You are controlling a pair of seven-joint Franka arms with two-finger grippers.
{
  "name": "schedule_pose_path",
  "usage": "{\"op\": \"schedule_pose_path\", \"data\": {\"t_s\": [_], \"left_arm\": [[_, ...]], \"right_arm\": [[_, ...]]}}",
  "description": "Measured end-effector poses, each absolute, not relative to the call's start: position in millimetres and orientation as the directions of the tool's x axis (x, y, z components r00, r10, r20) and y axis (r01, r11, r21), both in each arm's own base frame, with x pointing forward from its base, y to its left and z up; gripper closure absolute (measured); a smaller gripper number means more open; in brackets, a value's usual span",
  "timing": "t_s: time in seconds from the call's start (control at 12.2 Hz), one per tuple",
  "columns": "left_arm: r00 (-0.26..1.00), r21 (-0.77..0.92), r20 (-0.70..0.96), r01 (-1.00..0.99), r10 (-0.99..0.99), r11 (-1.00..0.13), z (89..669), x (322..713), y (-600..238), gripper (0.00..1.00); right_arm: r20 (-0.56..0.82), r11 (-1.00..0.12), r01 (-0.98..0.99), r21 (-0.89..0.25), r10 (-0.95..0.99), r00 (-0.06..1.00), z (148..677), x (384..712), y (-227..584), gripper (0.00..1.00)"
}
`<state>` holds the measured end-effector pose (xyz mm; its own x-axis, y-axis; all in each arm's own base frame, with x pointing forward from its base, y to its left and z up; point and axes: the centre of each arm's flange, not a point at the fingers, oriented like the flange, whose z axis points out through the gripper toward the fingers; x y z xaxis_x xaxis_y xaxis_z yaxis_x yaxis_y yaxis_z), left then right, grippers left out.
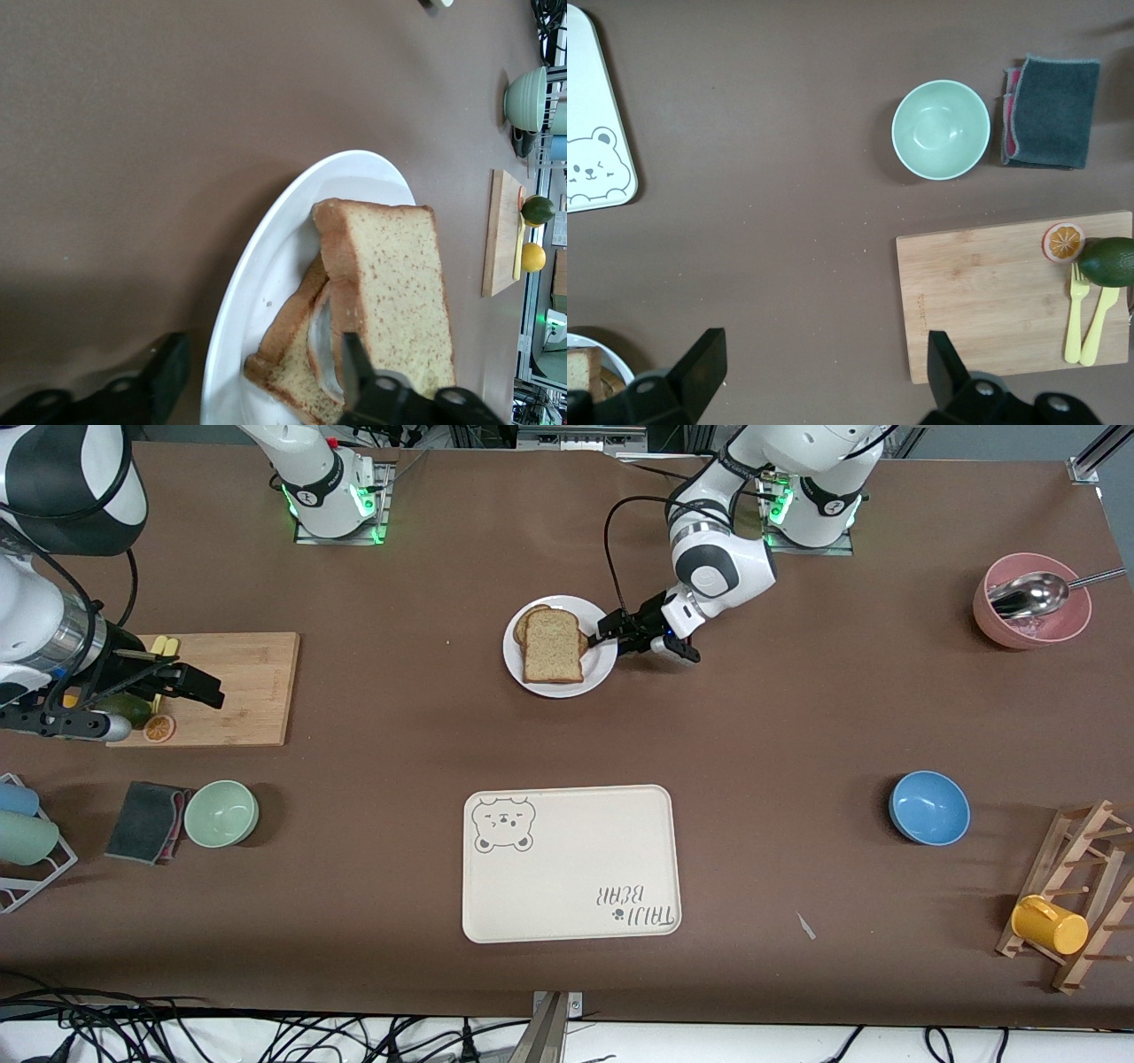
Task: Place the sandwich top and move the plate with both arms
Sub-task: 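Grasp the rim of the white plate with the left gripper, then lift the plate and carry it toward the bear tray with the left gripper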
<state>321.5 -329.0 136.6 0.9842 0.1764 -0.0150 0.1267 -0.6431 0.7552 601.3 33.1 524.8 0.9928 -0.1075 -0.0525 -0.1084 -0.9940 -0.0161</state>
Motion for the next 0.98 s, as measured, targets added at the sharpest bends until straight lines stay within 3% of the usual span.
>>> {"op": "schedule_pose_path", "data": {"t_s": [0.08, 0.16, 0.41, 0.49, 0.65, 0.98], "left_arm": [[0.984, 0.754, -0.019, 0.130, 0.177, -0.644, 135, 321, -329, 0.41], [0.983, 0.753, -0.025, 0.138, 0.182, -0.643, 133, 320, -329, 0.42], [0.980, 0.751, -0.038, 0.158, 0.196, -0.641, 130, 319, -328, 0.78], [0.980, 0.751, -0.040, 0.159, 0.196, -0.641, 129, 318, -328, 0.86], [0.981, 0.758, -0.036, 0.151, 0.190, -0.635, 130, 318, -331, 0.93], [0.981, 0.760, -0.035, 0.150, 0.190, -0.633, 131, 319, -332, 0.93]], "right_arm": [[-0.053, -0.994, -0.106, -0.016, -0.105, 0.993, 525, 601, 33, 0.00], [-0.052, -0.994, -0.105, -0.016, -0.104, 0.993, 525, 601, 31, 0.00], [-0.032, -0.995, -0.099, -0.019, -0.098, 0.995, 535, 603, 29, 0.00], [-0.023, -0.995, -0.098, -0.021, -0.097, 0.995, 540, 604, 29, 0.00], [-0.018, -0.995, -0.093, -0.022, -0.093, 0.996, 544, 605, 32, 0.00], [-0.029, -0.998, -0.053, -0.015, -0.053, 0.998, 544, 603, 32, 0.00]]}}
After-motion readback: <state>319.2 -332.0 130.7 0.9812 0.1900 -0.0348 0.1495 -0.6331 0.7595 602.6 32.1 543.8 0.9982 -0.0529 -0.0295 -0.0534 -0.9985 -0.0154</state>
